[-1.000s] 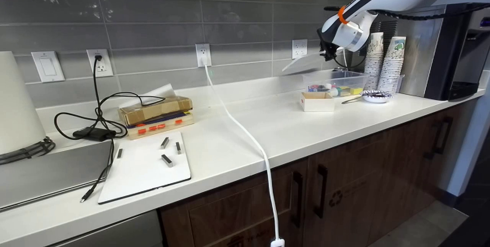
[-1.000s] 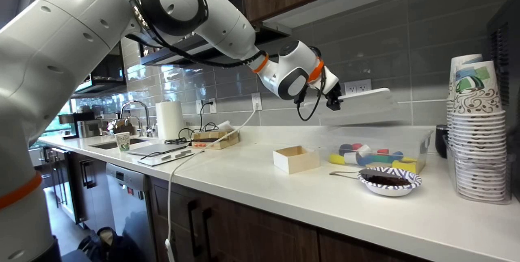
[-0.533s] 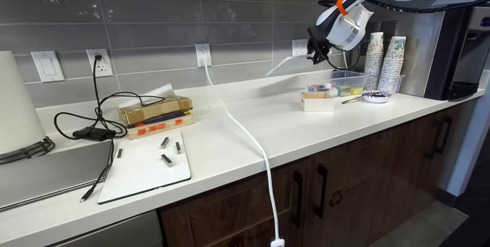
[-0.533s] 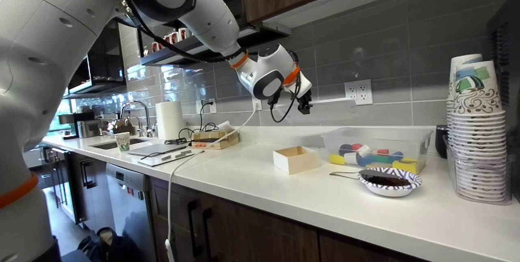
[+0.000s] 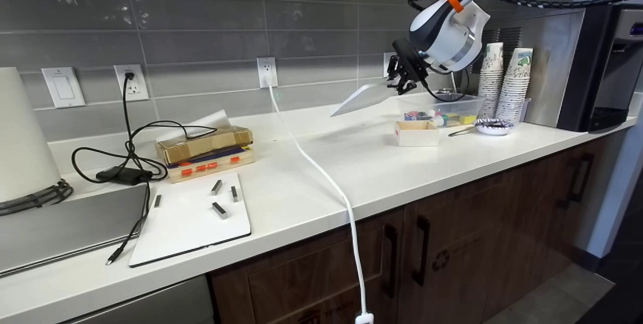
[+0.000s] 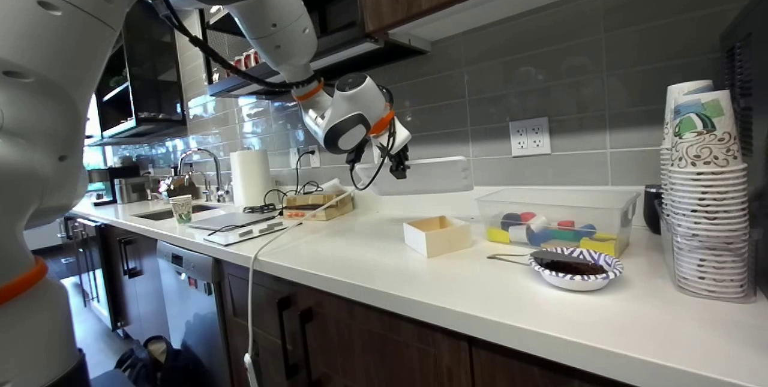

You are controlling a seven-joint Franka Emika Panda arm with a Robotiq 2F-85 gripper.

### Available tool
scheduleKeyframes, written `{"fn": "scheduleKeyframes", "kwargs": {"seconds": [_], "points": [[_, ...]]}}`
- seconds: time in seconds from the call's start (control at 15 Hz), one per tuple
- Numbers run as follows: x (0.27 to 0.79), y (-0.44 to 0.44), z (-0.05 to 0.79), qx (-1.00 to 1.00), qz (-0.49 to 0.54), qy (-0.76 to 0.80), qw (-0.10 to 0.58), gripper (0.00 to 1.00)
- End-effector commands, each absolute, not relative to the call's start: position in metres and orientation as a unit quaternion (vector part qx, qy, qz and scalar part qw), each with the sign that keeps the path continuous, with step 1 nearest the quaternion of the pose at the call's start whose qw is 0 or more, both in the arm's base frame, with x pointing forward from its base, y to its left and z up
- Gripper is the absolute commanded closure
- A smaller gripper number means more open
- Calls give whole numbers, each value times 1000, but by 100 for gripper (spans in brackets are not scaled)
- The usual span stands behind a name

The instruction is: Take the white lid off of the plastic box

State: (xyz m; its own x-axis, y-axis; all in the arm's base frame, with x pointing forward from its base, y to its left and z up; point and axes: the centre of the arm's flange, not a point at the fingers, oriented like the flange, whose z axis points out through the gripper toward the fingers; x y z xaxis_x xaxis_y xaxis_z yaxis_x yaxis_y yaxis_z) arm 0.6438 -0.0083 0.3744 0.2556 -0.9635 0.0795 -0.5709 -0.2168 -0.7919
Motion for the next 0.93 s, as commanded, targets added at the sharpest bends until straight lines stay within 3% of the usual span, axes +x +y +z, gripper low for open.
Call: {"fn": "scheduleKeyframes", "kwargs": {"seconds": [0.0,0.87], "points": [[622,3,368,-727,-309,505,347,97],[644,-37,298,-751,-293,510,300,97]]}}
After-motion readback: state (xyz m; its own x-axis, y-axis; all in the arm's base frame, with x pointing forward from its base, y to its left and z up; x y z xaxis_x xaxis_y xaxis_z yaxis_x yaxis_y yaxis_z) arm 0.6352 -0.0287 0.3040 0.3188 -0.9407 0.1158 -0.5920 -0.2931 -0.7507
